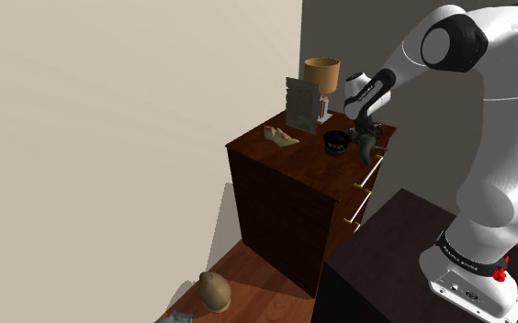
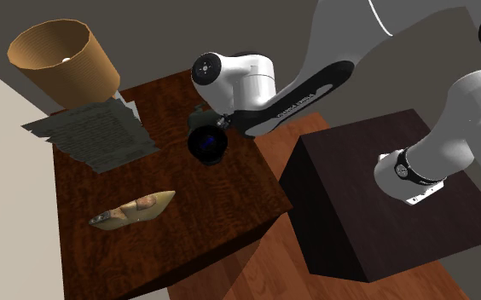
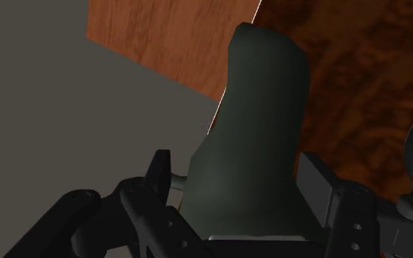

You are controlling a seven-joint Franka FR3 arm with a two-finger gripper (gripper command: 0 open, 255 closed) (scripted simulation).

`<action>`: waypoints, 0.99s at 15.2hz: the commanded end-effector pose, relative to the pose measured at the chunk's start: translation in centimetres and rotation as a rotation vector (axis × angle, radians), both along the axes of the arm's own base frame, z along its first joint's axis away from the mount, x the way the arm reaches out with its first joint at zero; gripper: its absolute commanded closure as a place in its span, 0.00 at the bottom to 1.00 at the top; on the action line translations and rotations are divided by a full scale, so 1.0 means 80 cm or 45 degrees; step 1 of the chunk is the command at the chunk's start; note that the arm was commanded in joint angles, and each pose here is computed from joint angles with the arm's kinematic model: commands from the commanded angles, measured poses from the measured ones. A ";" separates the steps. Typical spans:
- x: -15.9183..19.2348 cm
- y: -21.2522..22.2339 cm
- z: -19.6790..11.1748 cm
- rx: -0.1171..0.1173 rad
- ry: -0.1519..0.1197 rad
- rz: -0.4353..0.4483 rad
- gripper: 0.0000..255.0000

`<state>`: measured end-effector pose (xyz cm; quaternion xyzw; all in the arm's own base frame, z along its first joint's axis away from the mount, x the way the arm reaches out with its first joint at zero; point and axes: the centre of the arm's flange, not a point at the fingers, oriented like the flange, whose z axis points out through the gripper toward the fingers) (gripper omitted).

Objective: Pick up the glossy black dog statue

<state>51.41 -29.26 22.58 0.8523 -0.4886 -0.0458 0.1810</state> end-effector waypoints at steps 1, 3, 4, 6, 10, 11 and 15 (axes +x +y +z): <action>0.001 0.008 -0.016 0.010 0.003 0.012 1.00; -0.004 0.009 -0.008 0.010 0.003 0.012 1.00; -0.004 0.009 -0.001 0.010 0.003 0.012 1.00; -0.004 0.009 0.012 0.011 0.003 0.012 1.00; -0.004 0.009 0.039 0.010 0.003 0.012 1.00; -0.004 0.009 0.045 0.010 0.003 0.012 1.00; -0.004 0.009 0.072 0.010 0.003 0.012 1.00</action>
